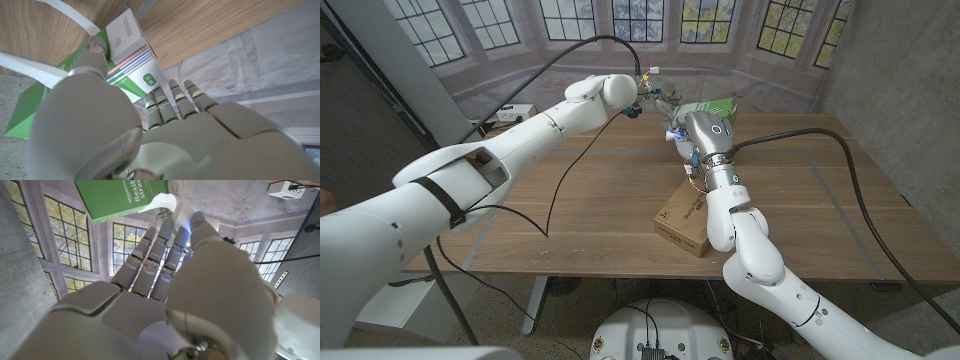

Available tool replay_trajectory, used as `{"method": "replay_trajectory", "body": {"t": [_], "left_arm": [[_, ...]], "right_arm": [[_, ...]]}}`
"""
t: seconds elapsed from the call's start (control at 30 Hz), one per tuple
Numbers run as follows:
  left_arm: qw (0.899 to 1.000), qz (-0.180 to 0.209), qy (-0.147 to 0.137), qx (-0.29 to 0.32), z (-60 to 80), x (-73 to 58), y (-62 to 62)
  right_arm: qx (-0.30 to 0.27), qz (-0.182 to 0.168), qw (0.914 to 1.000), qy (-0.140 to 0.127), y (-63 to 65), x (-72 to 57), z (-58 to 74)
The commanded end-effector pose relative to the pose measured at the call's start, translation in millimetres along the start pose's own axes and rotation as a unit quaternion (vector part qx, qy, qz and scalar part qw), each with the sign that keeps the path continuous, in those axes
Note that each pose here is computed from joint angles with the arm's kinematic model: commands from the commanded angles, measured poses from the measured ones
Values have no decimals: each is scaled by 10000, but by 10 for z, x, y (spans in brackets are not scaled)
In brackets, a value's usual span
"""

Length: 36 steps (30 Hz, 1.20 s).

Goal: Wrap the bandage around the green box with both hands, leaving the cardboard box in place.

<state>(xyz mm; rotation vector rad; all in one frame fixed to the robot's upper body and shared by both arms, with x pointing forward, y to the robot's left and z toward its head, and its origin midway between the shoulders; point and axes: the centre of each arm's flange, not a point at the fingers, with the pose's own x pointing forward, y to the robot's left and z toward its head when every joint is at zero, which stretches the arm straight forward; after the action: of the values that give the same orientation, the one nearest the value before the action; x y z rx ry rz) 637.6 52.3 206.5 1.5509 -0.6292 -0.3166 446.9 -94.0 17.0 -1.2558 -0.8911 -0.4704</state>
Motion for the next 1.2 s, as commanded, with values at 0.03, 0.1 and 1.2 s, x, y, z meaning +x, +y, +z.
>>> {"method": "replay_trajectory", "body": {"t": [0.03,0.1,1.2], "left_arm": [[10000,80,11,51,11,-46,128],[9999,92,19,61,3,-53,136],[9994,142,-71,316,37,-119,391]], "right_arm": [[62,203,9997,98,128,-20,-4],[59,233,9996,117,143,-14,-4],[-32,820,9955,475,551,5,-124]]}}
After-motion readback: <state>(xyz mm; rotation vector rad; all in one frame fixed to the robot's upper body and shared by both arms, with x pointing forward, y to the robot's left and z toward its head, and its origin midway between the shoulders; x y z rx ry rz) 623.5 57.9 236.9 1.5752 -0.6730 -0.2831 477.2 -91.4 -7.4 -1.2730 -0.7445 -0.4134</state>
